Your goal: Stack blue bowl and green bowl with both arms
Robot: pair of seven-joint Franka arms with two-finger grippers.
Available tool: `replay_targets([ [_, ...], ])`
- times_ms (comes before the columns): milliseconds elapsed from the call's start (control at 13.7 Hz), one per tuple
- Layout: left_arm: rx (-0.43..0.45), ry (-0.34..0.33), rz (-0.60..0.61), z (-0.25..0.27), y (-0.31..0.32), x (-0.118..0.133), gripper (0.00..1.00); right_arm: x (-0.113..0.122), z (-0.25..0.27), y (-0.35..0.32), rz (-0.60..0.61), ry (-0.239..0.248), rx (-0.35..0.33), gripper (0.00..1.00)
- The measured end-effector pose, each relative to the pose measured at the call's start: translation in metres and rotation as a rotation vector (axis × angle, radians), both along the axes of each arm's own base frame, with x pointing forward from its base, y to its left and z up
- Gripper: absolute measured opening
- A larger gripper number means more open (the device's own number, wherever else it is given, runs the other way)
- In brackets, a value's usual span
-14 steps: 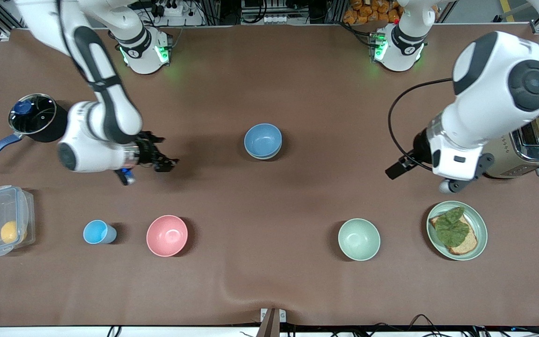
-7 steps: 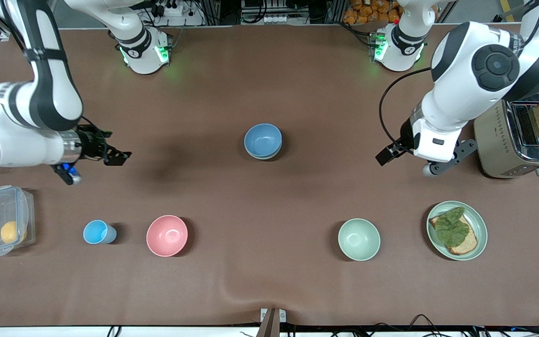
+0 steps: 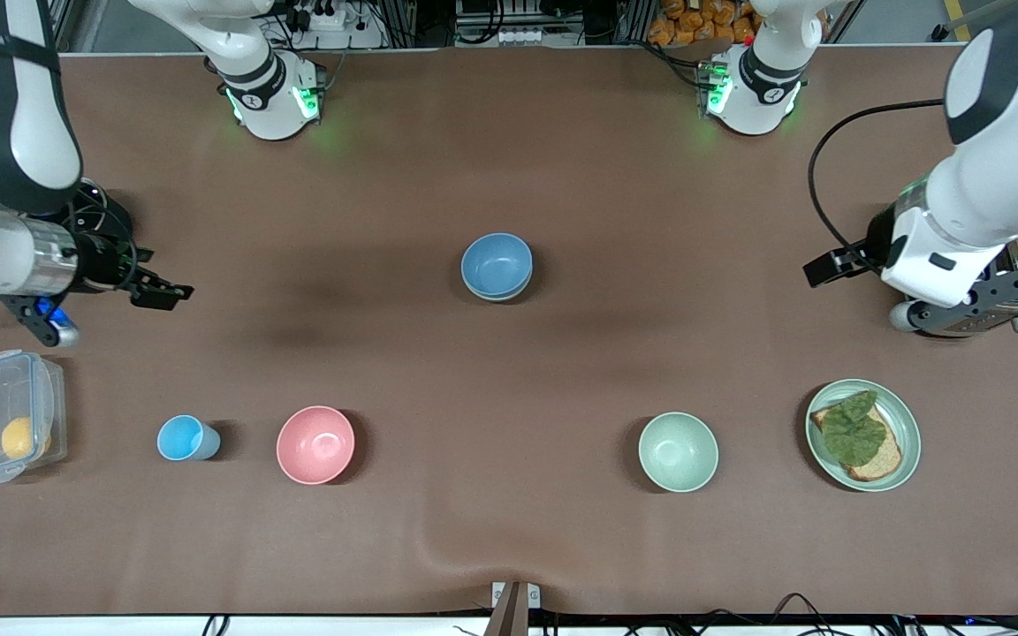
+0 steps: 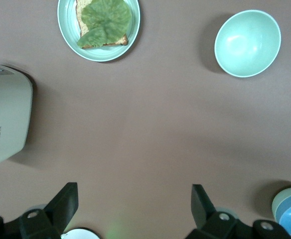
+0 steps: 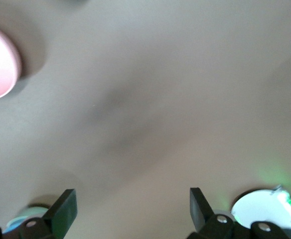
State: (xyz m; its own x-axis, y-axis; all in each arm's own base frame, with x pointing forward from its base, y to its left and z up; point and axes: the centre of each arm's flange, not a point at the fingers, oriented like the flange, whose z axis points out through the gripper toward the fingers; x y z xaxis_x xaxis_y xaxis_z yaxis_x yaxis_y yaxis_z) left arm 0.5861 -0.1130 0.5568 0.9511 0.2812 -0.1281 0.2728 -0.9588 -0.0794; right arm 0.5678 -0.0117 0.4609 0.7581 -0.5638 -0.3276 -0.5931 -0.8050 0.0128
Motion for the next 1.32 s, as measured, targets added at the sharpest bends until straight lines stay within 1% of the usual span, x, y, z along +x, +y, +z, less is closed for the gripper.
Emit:
replay_targets([
  [219, 0.009, 0.013, 0.007, 0.014, 0.010, -0.007, 1.00, -0.010, 0.067, 0.006, 0.148, -0.111, 0.008, 1.00],
  [365, -0.020, 0.031, -0.039, 0.034, 0.019, -0.022, 1.00, -0.018, 0.106, 0.005, 0.202, -0.156, -0.023, 1.00],
  [438, -0.045, 0.025, -0.079, 0.046, 0.024, -0.032, 1.00, -0.020, 0.122, 0.006, 0.229, -0.175, -0.043, 1.00],
  [584, -0.065, -0.003, -0.131, 0.065, 0.034, -0.055, 1.00, -0.022, 0.143, 0.007, 0.293, -0.220, -0.055, 1.00],
  [658, -0.063, -0.029, -0.140, 0.069, 0.035, -0.063, 1.00, -0.024, 0.152, 0.004, 0.330, -0.249, -0.055, 1.00],
  [731, -0.061, -0.055, -0.144, 0.072, 0.034, -0.068, 1.00, -0.024, 0.159, -0.002, 0.365, -0.288, -0.055, 1.00],
  [877, -0.060, -0.086, -0.160, 0.074, 0.033, -0.071, 1.00, -0.020, 0.169, -0.021, 0.438, -0.367, -0.063, 1.00],
  [950, -0.063, -0.094, -0.185, 0.074, 0.032, -0.071, 1.00, -0.018, 0.169, -0.027, 0.460, -0.382, -0.065, 1.00],
  [1023, -0.067, -0.100, -0.211, 0.074, 0.031, -0.070, 1.00, -0.018, 0.169, -0.029, 0.475, -0.386, -0.065, 1.00],
  [1315, -0.083, -0.123, -0.334, 0.080, 0.046, -0.066, 1.00, -0.018, 0.168, -0.020, 0.546, -0.372, -0.092, 1.00],
])
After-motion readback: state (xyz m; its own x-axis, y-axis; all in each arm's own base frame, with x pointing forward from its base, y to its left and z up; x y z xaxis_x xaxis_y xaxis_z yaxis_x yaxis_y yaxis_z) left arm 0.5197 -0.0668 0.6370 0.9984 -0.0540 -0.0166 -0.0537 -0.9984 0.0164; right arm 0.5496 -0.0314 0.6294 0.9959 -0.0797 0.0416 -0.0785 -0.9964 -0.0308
